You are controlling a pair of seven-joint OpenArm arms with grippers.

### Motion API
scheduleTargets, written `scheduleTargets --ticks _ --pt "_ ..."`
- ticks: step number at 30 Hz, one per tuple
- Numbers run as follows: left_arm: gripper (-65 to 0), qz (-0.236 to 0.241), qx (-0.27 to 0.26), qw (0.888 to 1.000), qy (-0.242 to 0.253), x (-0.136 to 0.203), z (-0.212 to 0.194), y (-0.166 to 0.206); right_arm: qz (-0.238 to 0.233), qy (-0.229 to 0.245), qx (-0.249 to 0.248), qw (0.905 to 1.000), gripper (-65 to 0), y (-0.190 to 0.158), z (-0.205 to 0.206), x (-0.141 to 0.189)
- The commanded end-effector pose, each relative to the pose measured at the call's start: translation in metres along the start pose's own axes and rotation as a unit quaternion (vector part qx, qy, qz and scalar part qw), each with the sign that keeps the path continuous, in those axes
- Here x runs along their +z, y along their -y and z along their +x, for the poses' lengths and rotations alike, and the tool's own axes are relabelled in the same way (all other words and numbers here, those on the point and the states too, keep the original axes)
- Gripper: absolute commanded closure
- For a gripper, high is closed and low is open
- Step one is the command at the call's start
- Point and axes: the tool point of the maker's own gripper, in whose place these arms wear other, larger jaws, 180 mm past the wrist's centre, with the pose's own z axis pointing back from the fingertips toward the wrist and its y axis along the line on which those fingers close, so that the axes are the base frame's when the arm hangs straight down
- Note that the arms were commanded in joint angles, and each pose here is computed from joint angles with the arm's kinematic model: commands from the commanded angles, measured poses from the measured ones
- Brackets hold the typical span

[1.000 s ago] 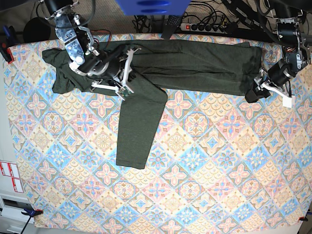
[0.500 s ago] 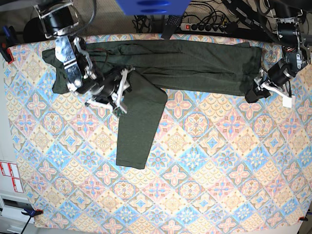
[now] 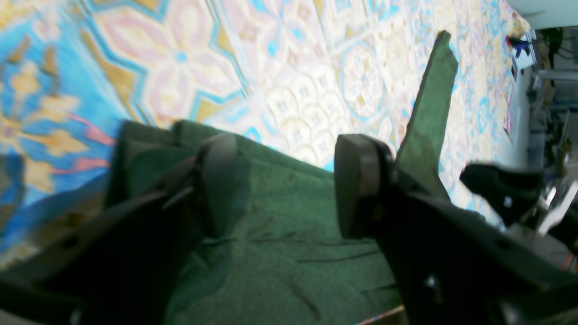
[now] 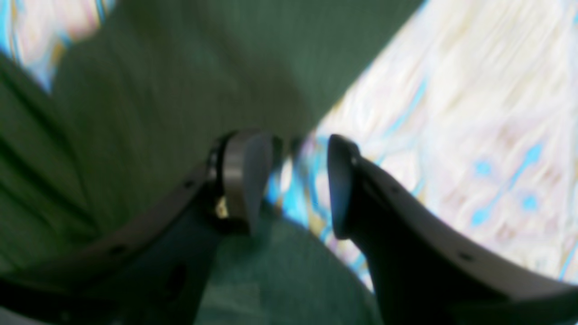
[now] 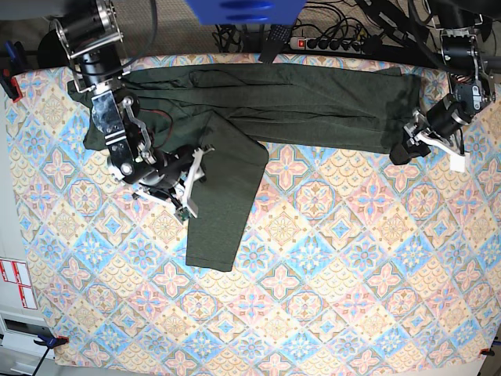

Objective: Fold the T-shirt properly
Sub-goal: 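Drag the folded sleeve and lower body across toward the left gripper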

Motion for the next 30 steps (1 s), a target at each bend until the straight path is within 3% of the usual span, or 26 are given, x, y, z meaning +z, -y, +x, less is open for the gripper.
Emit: scheduleTargets --ticks 1,24,30 --pt "-34.1 -0.007 -0.011 1.000 0.017 0.004 0.015 0.005 0.001 0.009 0.000 1.0000 -24.5 0.002 0.007 0.002" --pt "-34.1 -0.008 -0.010 1.000 0.018 0.004 0.014 0.005 0.017 -0.034 -0.031 0.9988 -24.3 -0.003 -0.031 -0.023" --pt "-34.1 -0.008 -0.010 1.000 0.018 0.004 0.014 0.005 0.034 -0.030 -0.036 0.9983 -23.9 -0.021 -0.026 -0.026"
